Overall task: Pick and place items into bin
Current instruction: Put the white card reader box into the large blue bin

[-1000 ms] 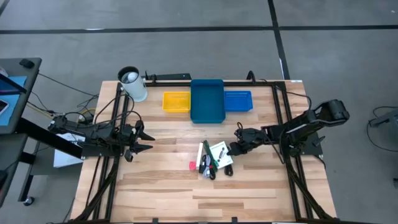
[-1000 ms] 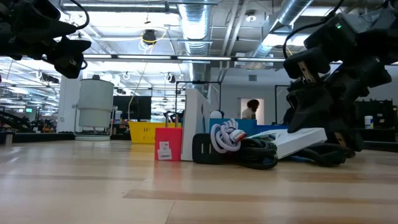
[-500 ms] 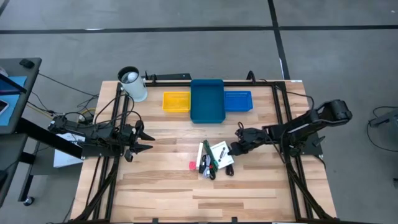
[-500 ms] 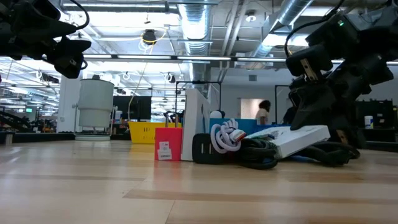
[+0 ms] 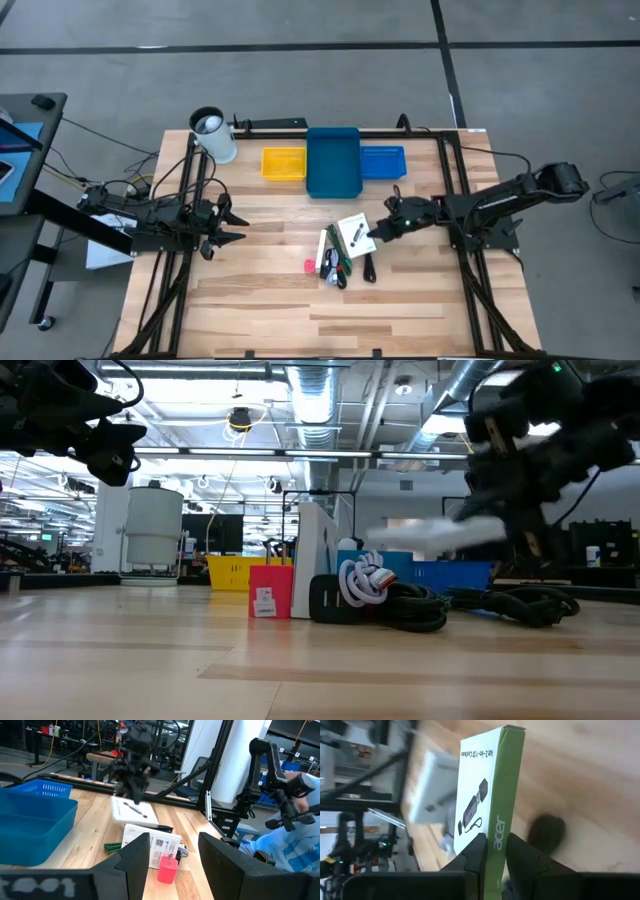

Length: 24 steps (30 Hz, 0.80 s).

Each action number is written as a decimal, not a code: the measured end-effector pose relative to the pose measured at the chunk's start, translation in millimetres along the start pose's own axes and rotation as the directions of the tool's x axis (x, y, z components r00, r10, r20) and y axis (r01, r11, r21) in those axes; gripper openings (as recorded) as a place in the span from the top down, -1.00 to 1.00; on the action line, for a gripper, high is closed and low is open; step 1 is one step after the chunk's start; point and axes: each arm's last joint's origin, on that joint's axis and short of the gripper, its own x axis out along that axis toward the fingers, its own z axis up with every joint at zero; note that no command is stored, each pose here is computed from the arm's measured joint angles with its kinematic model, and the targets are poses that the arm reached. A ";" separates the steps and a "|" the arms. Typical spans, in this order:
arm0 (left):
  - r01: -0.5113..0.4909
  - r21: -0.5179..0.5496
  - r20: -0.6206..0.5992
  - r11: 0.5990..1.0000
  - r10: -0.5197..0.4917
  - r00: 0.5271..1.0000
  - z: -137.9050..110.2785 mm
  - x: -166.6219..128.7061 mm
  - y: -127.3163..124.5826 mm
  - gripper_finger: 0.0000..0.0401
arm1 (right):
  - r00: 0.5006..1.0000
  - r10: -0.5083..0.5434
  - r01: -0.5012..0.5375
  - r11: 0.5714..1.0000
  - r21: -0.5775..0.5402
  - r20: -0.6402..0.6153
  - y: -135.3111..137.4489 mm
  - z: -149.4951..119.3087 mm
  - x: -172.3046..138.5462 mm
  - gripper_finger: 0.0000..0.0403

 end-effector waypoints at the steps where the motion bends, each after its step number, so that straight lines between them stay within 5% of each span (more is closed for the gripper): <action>1: 0.000 0.000 0.000 1.000 0.000 1.000 0.0 0.0 0.0 0.21 | 1.000 0.019 -0.019 1.000 -0.022 0.024 4.3 4.9 -2.1 0.74; 11: 0.000 0.000 0.000 1.000 0.000 1.000 0.0 0.0 0.0 0.21 | 0.964 0.113 -0.036 0.953 -0.302 0.241 39.3 81.7 -21.6 0.74; 24: -0.001 0.000 0.000 1.000 0.001 1.000 0.0 0.0 0.0 0.21 | 0.950 -0.017 0.107 0.955 -0.275 0.311 -3.3 169.4 -1.4 0.74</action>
